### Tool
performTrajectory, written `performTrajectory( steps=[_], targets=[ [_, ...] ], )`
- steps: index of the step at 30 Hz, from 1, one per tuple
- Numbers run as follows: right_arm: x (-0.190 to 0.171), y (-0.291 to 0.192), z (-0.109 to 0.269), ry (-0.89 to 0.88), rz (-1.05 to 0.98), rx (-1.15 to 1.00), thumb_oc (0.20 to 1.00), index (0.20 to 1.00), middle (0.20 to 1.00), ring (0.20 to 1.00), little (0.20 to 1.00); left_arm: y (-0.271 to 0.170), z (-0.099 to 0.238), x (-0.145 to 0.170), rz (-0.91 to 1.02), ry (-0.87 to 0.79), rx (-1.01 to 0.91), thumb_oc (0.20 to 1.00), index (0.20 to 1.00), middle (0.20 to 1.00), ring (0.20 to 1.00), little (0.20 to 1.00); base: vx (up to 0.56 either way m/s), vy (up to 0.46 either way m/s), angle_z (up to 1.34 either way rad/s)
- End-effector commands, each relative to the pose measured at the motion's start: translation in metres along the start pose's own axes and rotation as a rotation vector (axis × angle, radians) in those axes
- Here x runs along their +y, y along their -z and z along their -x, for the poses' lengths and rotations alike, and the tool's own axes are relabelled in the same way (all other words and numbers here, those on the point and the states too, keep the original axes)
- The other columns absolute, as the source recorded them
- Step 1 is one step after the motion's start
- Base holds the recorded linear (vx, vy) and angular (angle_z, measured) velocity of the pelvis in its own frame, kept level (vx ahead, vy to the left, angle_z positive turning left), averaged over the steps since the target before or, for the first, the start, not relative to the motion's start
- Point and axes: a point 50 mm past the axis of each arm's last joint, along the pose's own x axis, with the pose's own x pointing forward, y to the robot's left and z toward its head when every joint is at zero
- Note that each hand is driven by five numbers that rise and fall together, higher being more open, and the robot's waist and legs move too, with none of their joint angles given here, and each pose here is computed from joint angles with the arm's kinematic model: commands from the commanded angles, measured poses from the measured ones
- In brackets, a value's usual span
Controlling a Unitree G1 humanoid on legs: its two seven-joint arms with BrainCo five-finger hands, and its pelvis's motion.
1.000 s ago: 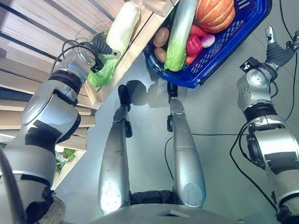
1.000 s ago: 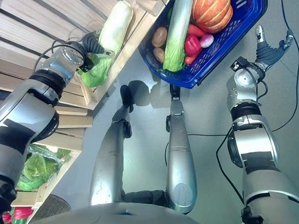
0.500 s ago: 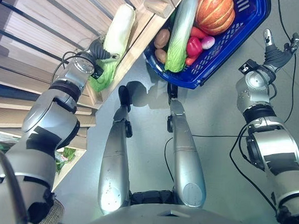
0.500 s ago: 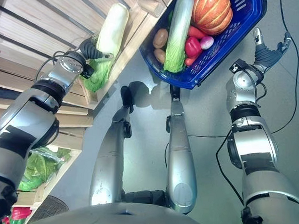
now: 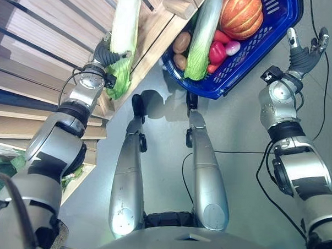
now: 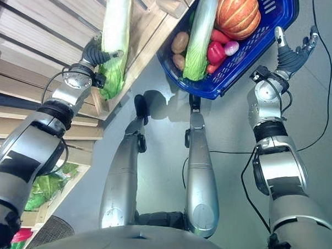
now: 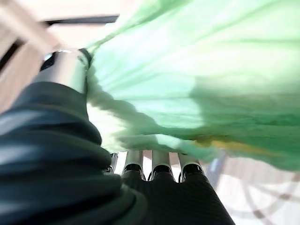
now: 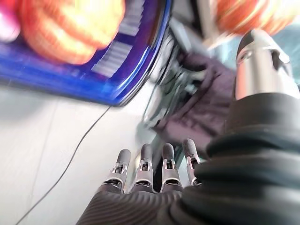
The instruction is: Pick up fruits and vegetables into the basket
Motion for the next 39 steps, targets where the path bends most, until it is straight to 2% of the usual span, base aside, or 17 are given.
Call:
performTrajectory(
  steps=[1,8,17,30,39],
  targets=[
    [0.003,-0.008,0.011,-0.073,-0.044,-0.085,1.0,1.0,1.0,1.0,1.0,-0.02,0.003,0.009,0.105,-0.111,-0.161,0.2,0.2,0.2,0.2,0.2,-0.01,-0.013,0.03],
    [0.01,-0.011,0.024,-0.243,-0.162,-0.07,1.0,1.0,1.0,1.0,1.0,-0.043,0.012,-0.003,0.057,-0.107,-0.339,0.2,0.2,0.2,0.2,0.2,0.0,0.0,0.0],
    [0.032,-0.011,0.044,-0.574,-0.261,0.006,1.0,1.0,1.0,1.0,1.0,-0.075,0.023,-0.02,-0.04,-0.005,-0.56,0.2,0.2,0.2,0.2,0.2,0.0,0.0,0.0],
    [0.06,-0.026,0.069,-0.851,-0.239,0.008,1.0,1.0,1.0,1.0,1.0,-0.108,0.039,-0.043,-0.157,0.2,-0.735,0.2,0.2,0.2,0.2,0.2,0.0,0.0,0.0],
    [0.077,-0.036,0.085,-0.975,-0.23,-0.004,1.0,1.0,1.0,1.0,1.0,-0.12,0.05,-0.059,-0.189,0.324,-0.793,0.2,0.2,0.2,0.2,0.2,0.0,0.0,0.0]
  ],
)
